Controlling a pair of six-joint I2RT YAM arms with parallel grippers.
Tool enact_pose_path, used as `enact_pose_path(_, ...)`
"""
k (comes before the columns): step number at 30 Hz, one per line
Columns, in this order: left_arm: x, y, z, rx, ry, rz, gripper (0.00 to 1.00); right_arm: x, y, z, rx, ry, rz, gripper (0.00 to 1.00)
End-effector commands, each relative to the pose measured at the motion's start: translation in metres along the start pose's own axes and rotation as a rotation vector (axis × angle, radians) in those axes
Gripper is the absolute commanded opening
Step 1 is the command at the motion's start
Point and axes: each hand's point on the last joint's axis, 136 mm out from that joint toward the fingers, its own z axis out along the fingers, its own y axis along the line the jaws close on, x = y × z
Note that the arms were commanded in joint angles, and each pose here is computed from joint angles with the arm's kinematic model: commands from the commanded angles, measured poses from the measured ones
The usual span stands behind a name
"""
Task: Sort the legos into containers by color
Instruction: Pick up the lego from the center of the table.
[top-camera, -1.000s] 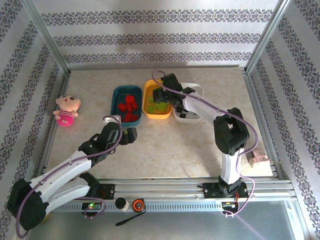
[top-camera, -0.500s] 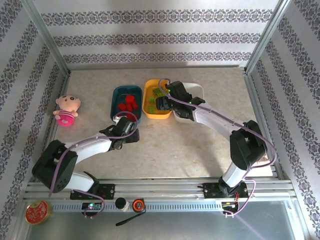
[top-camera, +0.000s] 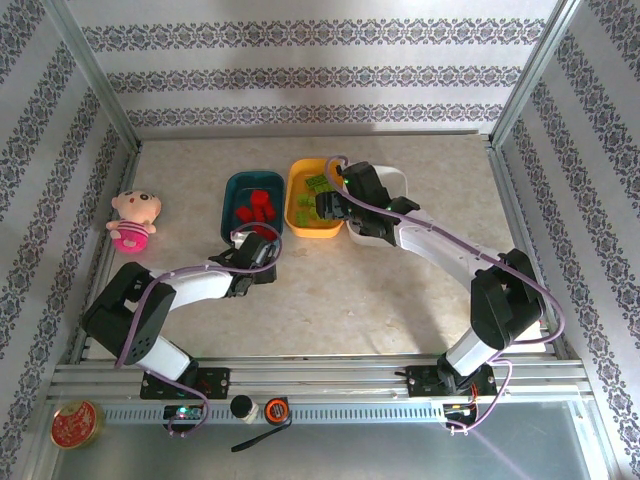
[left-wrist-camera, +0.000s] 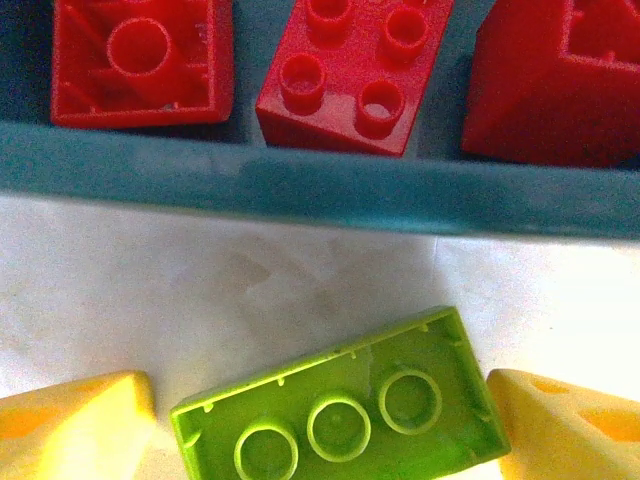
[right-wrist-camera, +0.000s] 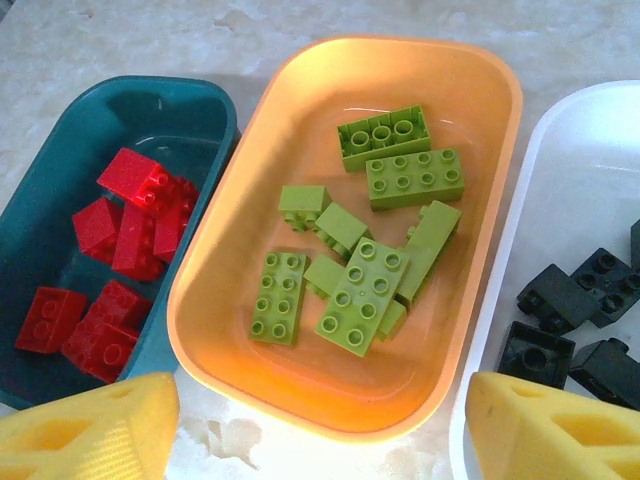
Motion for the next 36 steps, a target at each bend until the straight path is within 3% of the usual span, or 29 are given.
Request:
enact_pose_path(1,-0.007,-0.019,0.017,0.090,-0.032,-0.001,0.86,-0.005,-0.002,-0.005,-0.014,-0.022,0.020,0.76)
enact_pose_path(9,-0.002,-0.024,0.017,0.127,-0.023,0.002,0.70,-0.006,-0.004,-0.007,-0.008,-0.030,0.021,0.76)
enact_pose_path(14,0.002,-0.022,0.010,0.139,-0.016,-0.004,0.67,-0.004,-0.005,-0.006,-0.005,-0.022,0.025,0.76)
enact_pose_path(24,0.003,-0.051,-0.057,0.236,-0.078,0.053,0.66,0.003,-0.020,-0.014,0.011,-0.035,0.060,0.76)
enact_pose_path(29,-0.021,-0.080,-0.089,0.324,-0.132,0.066,0.66,0.013,-0.039,-0.027,0.043,-0.048,0.092,0.76)
enact_pose_path(36,-0.100,-0.142,-0.091,0.421,-0.221,0.063,0.66,0.025,-0.060,-0.050,0.076,-0.075,0.133,0.76)
